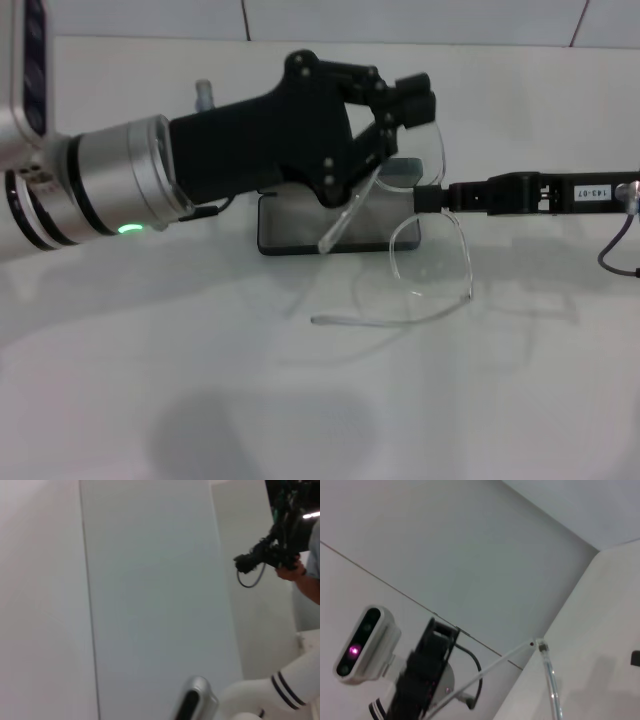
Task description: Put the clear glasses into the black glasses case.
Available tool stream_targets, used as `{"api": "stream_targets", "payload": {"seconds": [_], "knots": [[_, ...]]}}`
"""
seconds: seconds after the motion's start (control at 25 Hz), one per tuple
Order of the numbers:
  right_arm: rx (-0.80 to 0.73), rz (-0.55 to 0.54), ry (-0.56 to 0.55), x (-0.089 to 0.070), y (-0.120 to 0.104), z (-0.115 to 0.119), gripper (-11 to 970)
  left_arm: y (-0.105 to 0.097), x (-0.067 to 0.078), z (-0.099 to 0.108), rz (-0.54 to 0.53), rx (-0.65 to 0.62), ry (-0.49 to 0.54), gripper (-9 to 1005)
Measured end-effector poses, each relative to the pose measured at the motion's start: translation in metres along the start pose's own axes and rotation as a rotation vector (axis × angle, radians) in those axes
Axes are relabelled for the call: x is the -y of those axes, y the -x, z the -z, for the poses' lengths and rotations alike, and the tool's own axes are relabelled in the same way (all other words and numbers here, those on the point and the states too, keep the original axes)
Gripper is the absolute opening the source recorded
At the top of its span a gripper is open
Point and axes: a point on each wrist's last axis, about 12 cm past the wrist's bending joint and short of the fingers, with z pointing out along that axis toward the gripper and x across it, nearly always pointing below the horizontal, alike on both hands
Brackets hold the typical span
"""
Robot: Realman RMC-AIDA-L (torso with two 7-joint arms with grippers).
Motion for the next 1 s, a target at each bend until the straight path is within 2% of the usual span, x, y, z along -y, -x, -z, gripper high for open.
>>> {"api": "stream_targets", "payload": {"seconds": [0.4, 1.0], "knots": [[0.029, 0.015, 0.02, -0.003, 0.007, -0.002, 94, -0.01, 0.011, -0.01, 0.019, -0.045, -0.064, 84], [0.061, 0.027, 0.057, -0.007, 0.012, -0.003, 94, -0.02, 0.015, -0.009, 0.04, -0.051, -0.04, 85]]}}
